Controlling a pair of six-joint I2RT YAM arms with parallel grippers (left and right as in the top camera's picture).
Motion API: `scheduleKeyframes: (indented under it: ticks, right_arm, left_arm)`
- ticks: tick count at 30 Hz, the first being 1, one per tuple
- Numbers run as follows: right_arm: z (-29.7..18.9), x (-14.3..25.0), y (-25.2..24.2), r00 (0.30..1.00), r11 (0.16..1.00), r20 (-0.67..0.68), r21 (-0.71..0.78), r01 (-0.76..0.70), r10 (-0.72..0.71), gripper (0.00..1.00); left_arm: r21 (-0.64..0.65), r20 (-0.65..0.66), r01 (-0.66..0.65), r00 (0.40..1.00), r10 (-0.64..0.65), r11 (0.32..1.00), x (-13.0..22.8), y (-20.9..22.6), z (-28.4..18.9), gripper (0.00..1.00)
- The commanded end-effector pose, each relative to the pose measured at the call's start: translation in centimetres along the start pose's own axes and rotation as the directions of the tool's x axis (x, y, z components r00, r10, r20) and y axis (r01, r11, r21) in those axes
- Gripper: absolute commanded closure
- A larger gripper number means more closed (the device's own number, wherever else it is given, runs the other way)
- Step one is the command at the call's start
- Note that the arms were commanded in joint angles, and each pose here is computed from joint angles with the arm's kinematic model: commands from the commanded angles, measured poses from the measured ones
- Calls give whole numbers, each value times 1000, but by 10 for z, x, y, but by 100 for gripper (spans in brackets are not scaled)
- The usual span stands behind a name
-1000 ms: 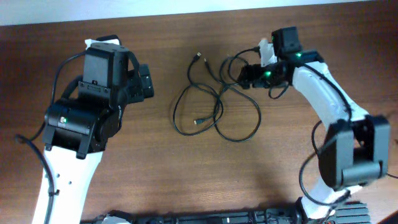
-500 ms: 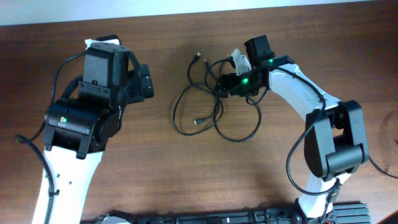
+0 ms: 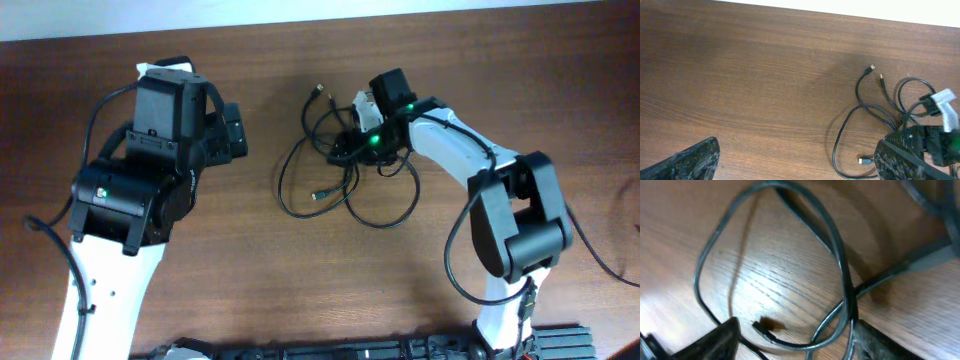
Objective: Untangle cables
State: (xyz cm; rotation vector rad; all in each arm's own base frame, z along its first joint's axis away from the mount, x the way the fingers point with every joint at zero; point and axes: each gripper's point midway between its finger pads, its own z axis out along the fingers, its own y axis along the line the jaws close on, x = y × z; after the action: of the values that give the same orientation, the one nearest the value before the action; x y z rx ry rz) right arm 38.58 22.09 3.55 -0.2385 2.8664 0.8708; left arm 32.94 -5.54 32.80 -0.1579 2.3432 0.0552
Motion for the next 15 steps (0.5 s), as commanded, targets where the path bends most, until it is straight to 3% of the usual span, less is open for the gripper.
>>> scheduleKeyframes:
  ticks: [1, 6, 9, 15]
  right_arm:
    - [13, 11, -4, 999, 1000, -42, 0, -18, 18, 36]
    - [12, 9, -14, 999, 999, -34, 44, -21, 23, 35]
    - [11, 13, -23, 998, 995, -45, 96, -32, 36, 21]
    - [16, 21, -14, 997, 995, -69, 96, -9, 16, 21]
  left_arm:
    - [-5, 25, 20, 999, -20, 1000, -5, 3, -6, 1]
    - [-5, 25, 20, 999, -20, 1000, -5, 3, -6, 1]
    - [-5, 25, 20, 999, -20, 1000, -5, 3, -6, 1]
    - [-5, 25, 20, 999, -20, 1000, -5, 3, -6, 1]
